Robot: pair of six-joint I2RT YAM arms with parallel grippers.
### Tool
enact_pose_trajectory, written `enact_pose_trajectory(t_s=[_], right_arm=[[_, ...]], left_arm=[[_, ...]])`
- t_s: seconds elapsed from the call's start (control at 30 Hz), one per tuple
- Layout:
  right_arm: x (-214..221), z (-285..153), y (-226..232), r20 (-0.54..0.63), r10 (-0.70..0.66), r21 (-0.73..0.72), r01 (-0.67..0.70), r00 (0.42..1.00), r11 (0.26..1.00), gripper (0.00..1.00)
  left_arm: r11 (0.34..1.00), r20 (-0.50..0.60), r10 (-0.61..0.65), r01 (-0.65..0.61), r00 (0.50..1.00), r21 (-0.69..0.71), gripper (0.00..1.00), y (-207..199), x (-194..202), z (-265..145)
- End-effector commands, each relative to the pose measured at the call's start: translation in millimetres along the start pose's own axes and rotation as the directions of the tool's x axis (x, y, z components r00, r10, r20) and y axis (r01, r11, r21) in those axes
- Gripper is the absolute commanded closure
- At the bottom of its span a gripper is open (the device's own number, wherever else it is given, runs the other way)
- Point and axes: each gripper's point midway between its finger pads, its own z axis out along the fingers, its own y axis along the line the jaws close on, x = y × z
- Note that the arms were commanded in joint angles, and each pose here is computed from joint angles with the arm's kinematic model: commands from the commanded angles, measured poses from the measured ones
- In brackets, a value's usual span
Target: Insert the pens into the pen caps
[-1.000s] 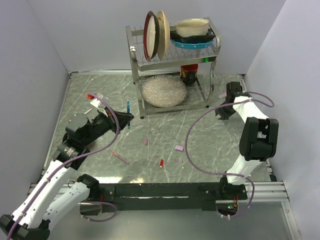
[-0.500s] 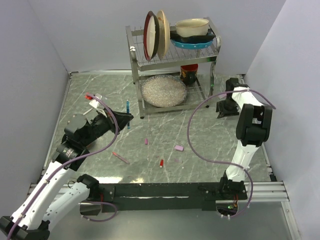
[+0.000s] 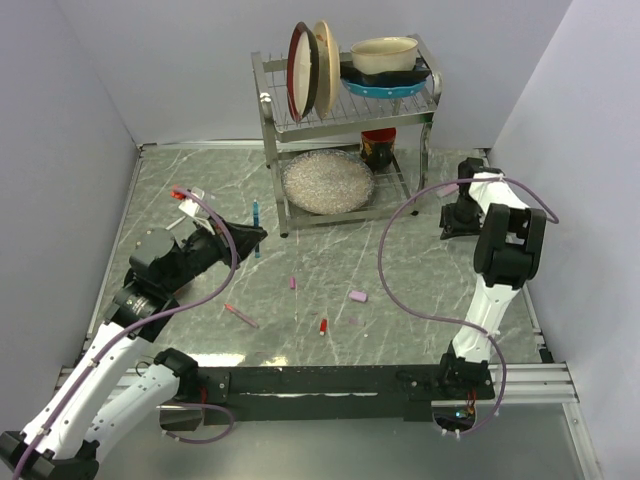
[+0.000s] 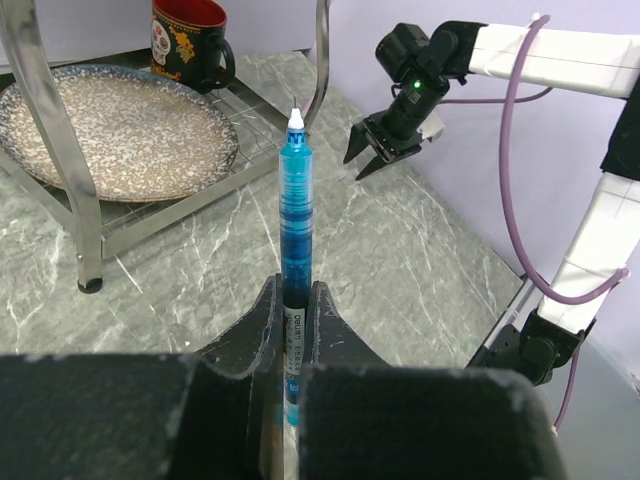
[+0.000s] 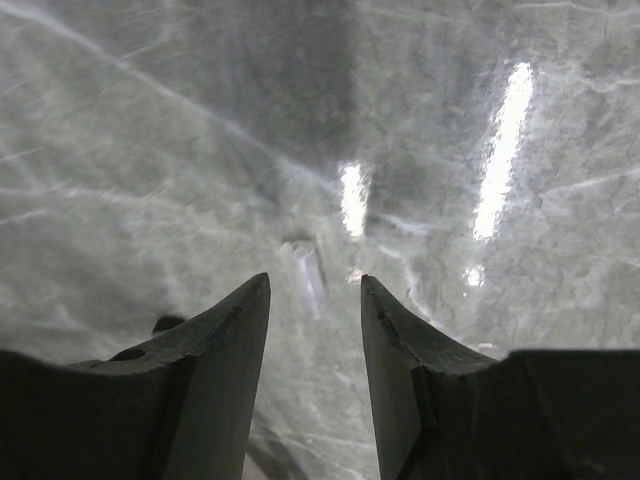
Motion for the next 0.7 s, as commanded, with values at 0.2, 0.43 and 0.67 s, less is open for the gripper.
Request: enact_pose_trajectory(t_s=[0.2,0.43,0.67], right_arm=[[-3,16,12,0.012,0.01,-0.001,-0.01,1.0,1.0,0.52],[2,27,9,-0.009,-0.035,0.041,0.035,0.999,0.999,0.54],[2,33,3,-0.011,-0.064,0.057,0.065,0.998,0.996,0.59]], left_arm=[[1.0,0.016,0.024,-0.024,1.0,0.008,0.99,-2,-6,2],[1.0,0.017,0.024,-0.024,1.0,0.0,0.99,0,-6,2],[1.0,0.018,0.027,-0.027,0.999,-0.006,0.99,1,-6,3]])
